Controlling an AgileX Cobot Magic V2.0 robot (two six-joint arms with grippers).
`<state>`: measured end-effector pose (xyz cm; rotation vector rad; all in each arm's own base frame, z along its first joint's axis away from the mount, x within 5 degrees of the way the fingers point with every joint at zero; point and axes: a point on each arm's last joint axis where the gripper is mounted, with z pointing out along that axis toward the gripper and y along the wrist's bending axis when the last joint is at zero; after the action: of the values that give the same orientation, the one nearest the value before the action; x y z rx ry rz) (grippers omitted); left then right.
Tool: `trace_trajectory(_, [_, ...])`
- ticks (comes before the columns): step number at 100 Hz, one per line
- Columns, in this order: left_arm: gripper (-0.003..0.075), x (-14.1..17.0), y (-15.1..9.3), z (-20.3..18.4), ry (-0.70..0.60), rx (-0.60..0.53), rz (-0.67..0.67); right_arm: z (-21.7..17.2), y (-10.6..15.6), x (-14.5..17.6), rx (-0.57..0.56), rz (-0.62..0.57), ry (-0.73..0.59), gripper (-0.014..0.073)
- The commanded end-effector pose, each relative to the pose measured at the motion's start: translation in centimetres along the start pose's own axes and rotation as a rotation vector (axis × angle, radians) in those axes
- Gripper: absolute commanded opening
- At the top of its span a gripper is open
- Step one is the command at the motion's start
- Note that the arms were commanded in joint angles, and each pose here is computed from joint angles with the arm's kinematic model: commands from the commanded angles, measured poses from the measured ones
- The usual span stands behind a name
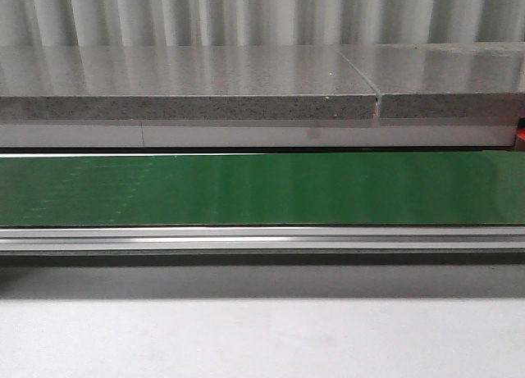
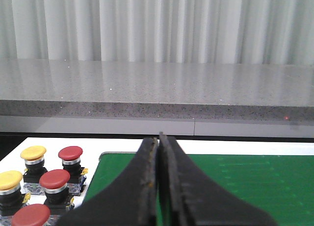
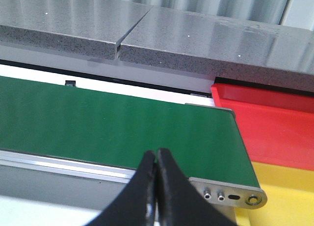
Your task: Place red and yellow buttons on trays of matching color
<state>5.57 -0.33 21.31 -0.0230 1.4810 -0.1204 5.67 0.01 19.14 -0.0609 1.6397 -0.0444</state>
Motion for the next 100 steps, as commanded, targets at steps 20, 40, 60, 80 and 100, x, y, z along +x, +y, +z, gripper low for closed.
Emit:
trace_trajectory(20, [-0.0020, 0.6, -0.1, -0.2, -0.076, 0.026, -0.007, -0.2, 0.0, -1.0, 0.002, -0.014, -0.102, -0.0068])
trace_trajectory(40, [-0.0020, -0.5, -0.2, -0.3, -0.100, 0.027, -0.008, -0.2, 0.0, -1.0, 0.002, -0.014, -0.102, -0.0068])
trace_trajectory(60, [-0.0020, -4.0, -0.2, -0.7, -0.014, -0.010, -0.009, -0.2, 0.0, -1.0, 0.002, -0.014, -0.102, -0.0068])
trace_trajectory(80, [-0.0020, -9.4, -0.3, -0.4, 0.184, -0.070, -0.015, -0.2, 0.0, -1.0, 0.002, -0.014, -0.102, -0.0068])
trace_trajectory(100, [-0.0020, -13.0, -0.2, 1.8, 0.587, -0.169, 0.002, -0.2, 0.0, -1.0, 0.002, -0.014, -0.102, -0.0068])
